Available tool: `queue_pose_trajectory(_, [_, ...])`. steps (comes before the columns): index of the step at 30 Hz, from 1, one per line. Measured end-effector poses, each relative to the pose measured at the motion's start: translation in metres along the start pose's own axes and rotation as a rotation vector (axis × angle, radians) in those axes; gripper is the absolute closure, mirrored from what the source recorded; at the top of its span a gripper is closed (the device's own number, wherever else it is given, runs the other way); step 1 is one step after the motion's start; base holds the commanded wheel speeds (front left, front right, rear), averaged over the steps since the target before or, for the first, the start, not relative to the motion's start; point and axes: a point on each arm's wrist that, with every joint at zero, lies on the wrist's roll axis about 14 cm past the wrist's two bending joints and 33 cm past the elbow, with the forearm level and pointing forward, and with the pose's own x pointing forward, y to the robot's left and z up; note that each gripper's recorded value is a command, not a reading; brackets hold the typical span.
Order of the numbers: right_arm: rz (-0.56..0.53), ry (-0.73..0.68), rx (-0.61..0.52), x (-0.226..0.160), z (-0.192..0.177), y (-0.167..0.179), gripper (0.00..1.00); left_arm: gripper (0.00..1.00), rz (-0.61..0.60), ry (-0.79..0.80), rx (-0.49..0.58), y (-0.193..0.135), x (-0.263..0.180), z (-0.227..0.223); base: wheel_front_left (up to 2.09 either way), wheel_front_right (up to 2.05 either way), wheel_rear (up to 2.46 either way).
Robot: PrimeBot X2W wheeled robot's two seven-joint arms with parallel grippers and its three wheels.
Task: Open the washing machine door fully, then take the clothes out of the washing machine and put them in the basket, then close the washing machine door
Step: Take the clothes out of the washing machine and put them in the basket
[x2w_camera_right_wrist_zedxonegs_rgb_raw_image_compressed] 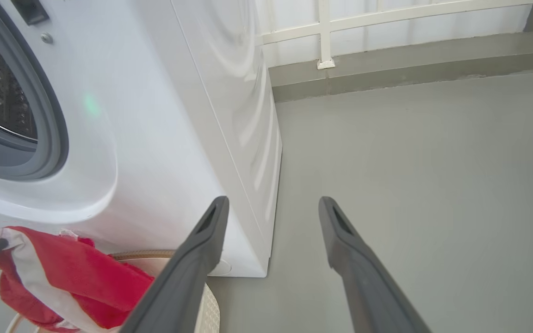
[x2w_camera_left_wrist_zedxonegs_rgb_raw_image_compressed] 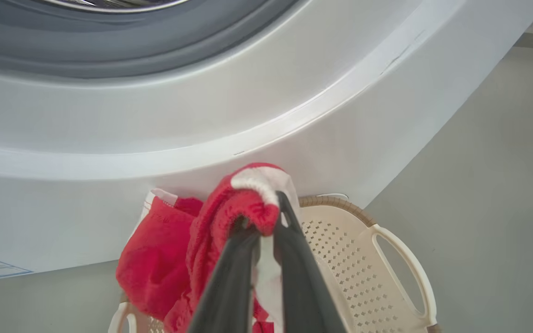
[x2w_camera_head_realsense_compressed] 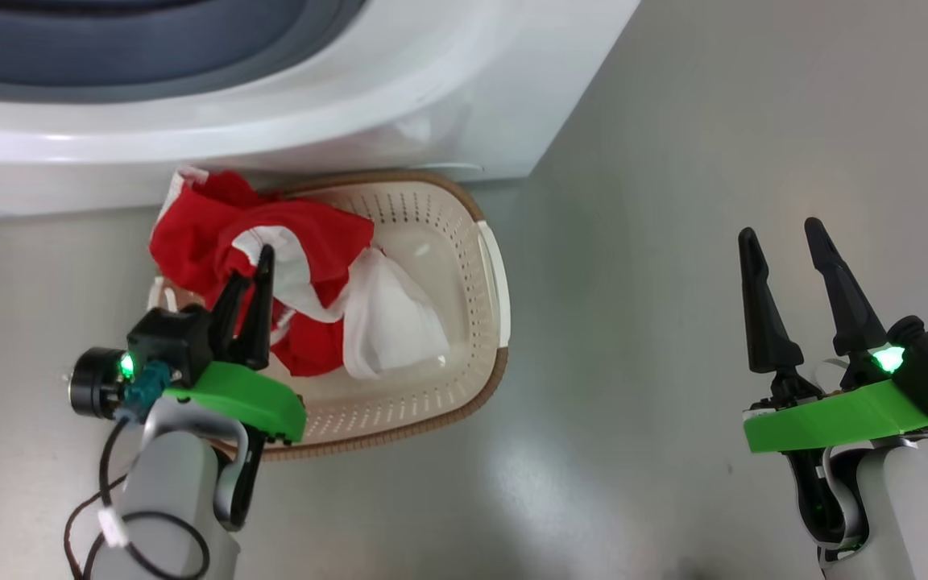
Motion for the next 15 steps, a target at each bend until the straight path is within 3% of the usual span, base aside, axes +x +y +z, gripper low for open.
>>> queue_pose_trajectory(15, [-0.026, 0.040, -0.011, 0.017, -0.023, -0.015, 0.00, 1.00, 0.027, 0.271, -0.077, 0.010, 0.022, -0.092, 0.00, 0.00, 0.00])
